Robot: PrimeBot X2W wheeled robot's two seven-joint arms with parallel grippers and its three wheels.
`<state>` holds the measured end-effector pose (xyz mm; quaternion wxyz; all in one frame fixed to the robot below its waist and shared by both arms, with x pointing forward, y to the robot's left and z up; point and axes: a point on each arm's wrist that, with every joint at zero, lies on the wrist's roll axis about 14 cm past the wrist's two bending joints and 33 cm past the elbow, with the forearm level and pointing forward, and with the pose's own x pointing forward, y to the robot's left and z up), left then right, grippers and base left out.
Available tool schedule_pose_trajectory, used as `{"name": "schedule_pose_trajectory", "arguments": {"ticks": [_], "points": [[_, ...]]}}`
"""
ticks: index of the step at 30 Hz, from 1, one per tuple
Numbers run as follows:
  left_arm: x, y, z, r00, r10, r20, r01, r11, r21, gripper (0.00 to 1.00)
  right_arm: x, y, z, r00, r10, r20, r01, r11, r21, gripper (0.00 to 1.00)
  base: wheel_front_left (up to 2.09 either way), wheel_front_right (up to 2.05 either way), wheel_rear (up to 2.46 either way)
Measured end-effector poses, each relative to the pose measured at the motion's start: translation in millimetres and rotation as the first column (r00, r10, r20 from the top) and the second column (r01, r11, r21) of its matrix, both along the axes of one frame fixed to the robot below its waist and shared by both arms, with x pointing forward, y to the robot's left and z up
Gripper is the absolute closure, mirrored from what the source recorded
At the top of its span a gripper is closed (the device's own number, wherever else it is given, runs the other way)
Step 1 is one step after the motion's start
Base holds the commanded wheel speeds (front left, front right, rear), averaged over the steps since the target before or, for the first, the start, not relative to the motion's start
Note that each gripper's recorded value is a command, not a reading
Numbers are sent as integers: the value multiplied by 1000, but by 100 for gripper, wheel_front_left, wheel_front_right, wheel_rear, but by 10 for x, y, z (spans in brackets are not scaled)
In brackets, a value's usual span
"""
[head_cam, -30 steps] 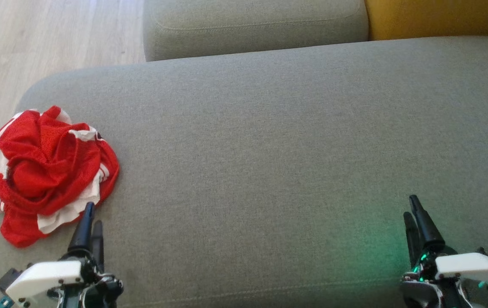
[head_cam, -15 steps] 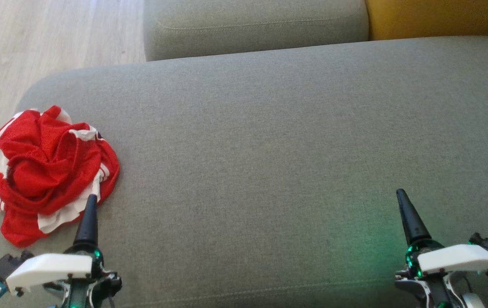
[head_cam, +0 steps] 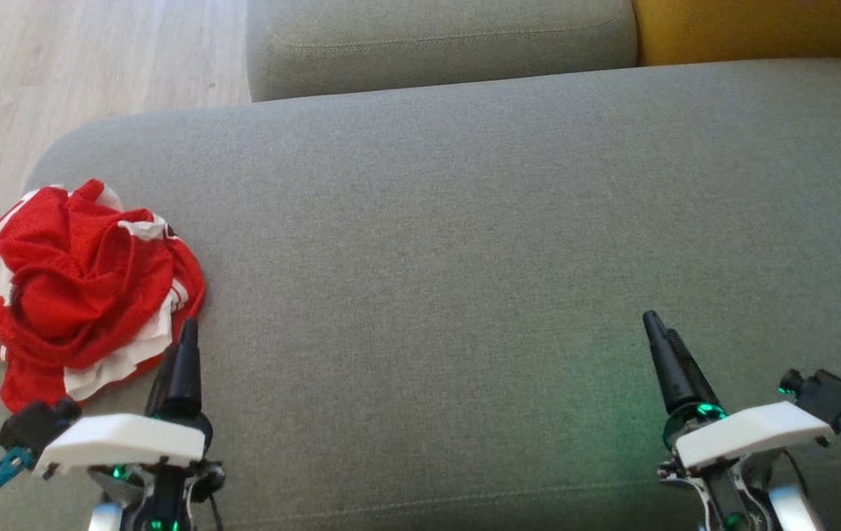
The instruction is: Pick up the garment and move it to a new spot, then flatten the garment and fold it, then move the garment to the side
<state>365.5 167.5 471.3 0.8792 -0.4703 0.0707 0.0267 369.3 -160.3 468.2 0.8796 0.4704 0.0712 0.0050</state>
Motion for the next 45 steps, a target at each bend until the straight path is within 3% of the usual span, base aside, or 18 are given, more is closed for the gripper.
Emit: {"name": "schedule_pose_trajectory", "arguments": {"ticks": [15, 27, 45], "points": [[13, -63, 82, 1000, -28, -2, 28, 963, 270, 0, 32, 176, 138, 995, 71, 67, -57, 980, -190, 0, 0, 0, 0], [0, -117, 193, 998, -53, 30, 34, 893, 449, 0, 34, 263, 282, 985, 113, 128, -67, 946, -316, 0, 0, 0, 0], [-18, -243, 421, 987, -105, 124, 6, 786, 618, 0, 45, 244, 404, 973, 133, 188, -30, 882, -470, 0, 0, 0, 0]]}}
